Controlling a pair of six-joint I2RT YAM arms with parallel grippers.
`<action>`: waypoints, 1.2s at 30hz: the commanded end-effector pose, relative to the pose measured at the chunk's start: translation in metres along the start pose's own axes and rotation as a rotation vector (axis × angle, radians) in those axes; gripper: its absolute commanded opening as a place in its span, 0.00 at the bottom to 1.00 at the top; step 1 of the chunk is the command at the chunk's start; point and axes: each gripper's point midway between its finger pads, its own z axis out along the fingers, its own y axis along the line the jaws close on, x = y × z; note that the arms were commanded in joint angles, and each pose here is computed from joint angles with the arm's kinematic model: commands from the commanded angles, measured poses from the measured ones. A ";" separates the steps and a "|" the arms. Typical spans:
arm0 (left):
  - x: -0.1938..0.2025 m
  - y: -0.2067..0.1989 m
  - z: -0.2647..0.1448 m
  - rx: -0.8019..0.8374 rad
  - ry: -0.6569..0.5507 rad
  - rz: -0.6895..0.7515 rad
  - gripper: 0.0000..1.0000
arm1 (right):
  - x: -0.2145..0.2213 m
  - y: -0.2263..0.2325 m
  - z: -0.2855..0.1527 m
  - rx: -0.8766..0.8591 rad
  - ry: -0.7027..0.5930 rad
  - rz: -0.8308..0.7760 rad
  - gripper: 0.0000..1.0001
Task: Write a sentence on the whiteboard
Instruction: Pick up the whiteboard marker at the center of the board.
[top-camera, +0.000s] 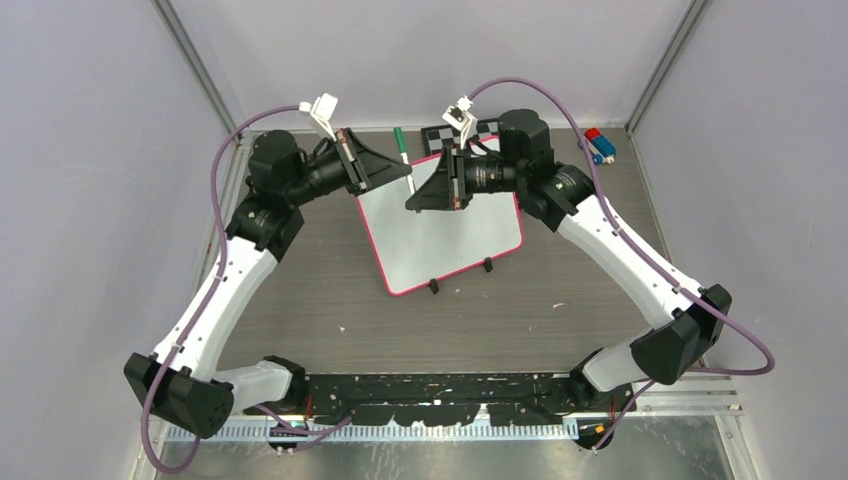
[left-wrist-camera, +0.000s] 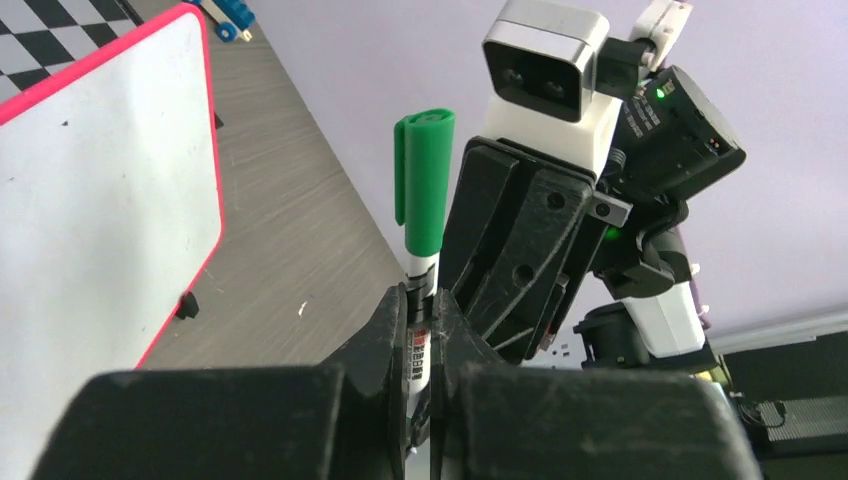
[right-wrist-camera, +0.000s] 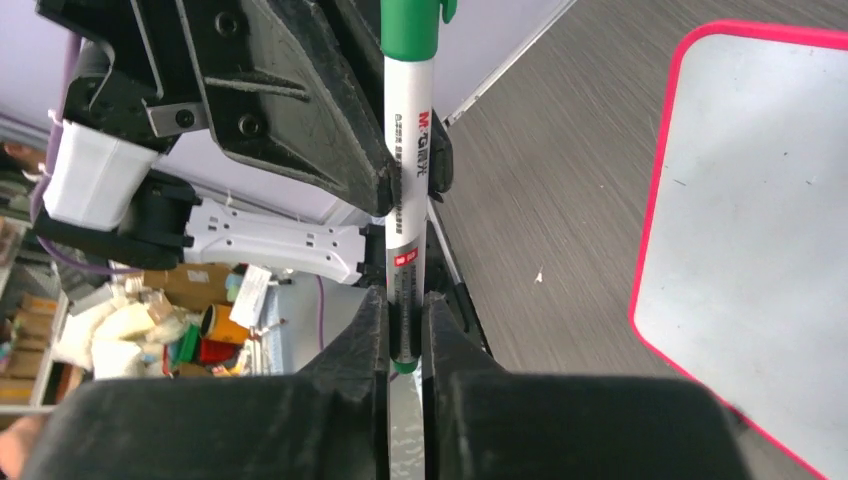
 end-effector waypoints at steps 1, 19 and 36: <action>0.000 -0.018 -0.010 0.086 -0.019 0.046 0.01 | -0.006 0.015 -0.006 -0.032 -0.028 -0.072 0.01; 0.064 0.013 -0.075 0.116 0.450 0.331 0.82 | 0.129 -0.016 -0.080 0.061 0.437 -0.267 0.00; 0.117 0.013 -0.050 0.137 0.597 0.202 0.69 | 0.146 -0.006 -0.074 0.067 0.524 -0.370 0.00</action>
